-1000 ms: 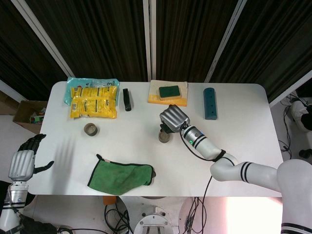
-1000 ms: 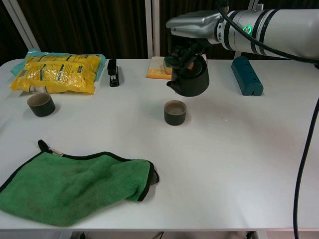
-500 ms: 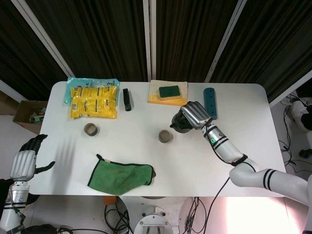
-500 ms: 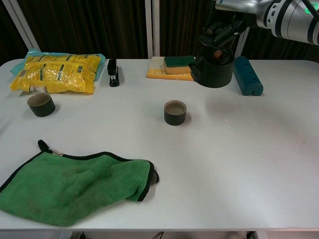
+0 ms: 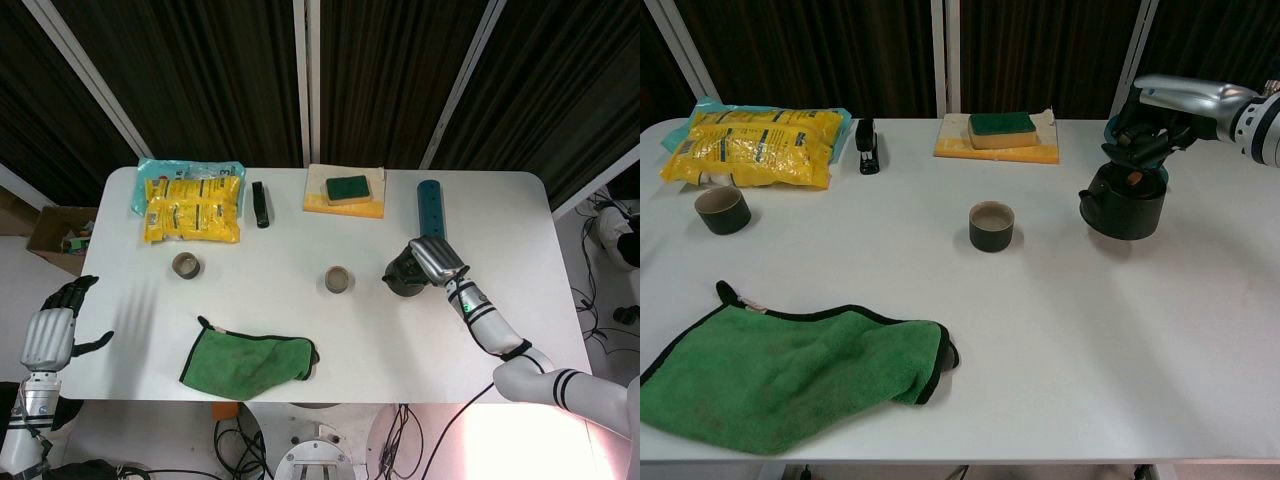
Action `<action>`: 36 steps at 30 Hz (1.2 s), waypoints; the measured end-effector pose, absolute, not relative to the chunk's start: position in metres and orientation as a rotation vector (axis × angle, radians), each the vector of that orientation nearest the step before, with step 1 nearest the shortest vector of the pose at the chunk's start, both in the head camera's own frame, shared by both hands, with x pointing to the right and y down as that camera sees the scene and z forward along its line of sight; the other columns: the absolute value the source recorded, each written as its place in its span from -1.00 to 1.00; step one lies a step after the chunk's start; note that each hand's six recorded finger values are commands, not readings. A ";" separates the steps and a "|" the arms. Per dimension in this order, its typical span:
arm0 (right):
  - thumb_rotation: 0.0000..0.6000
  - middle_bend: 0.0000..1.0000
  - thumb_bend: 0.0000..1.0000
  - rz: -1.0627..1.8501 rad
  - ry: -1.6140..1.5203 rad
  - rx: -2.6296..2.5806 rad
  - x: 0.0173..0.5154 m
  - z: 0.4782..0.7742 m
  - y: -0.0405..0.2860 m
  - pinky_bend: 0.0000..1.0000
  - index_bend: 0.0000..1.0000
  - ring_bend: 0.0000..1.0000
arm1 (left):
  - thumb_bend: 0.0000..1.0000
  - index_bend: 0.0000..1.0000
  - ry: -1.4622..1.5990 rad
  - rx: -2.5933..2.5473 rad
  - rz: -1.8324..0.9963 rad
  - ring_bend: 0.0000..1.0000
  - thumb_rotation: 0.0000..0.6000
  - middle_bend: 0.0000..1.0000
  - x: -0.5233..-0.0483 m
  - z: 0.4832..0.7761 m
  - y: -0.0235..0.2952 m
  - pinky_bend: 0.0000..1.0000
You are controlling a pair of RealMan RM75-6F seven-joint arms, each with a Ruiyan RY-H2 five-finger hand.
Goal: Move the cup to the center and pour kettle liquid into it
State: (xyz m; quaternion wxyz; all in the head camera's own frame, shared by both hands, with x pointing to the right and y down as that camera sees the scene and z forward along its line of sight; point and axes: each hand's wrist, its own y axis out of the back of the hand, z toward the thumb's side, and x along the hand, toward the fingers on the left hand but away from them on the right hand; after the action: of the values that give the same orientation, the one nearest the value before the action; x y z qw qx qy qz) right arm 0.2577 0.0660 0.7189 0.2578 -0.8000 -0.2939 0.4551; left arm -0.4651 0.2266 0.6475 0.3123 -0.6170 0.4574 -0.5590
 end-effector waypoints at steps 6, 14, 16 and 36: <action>1.00 1.00 0.03 1.230 -0.808 -2.174 0.265 0.731 0.078 -0.08 1.00 0.87 | -0.74 -0.68 1.206 -1.627 -1.469 -0.70 1.00 -0.74 -0.463 0.647 0.226 -0.50; 1.00 1.00 0.01 1.200 -0.832 -2.160 0.269 0.739 0.083 -0.08 1.00 0.85 | -0.74 -0.68 1.204 -1.620 -1.475 -0.70 1.00 -0.74 -0.465 0.645 0.227 -0.50; 1.00 1.00 -0.02 1.201 -0.821 -2.151 0.269 0.741 0.083 -0.12 1.00 0.80 | -0.74 -0.68 1.206 -1.623 -1.476 -0.70 1.00 -0.74 -0.465 0.646 0.227 -0.50; 1.00 1.00 -0.28 1.214 -0.784 -2.144 0.262 0.749 0.085 -0.26 1.00 0.63 | -0.74 -0.68 1.200 -1.611 -1.489 -0.70 1.00 -0.74 -0.469 0.644 0.226 -0.50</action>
State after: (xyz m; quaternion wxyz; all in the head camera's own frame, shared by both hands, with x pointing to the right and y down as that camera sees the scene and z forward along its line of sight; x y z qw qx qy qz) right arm 0.2622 0.0854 0.7491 0.2744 -0.7973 -0.2916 0.4516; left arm -0.4686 0.2262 0.6439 0.3149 -0.6116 0.4554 -0.5652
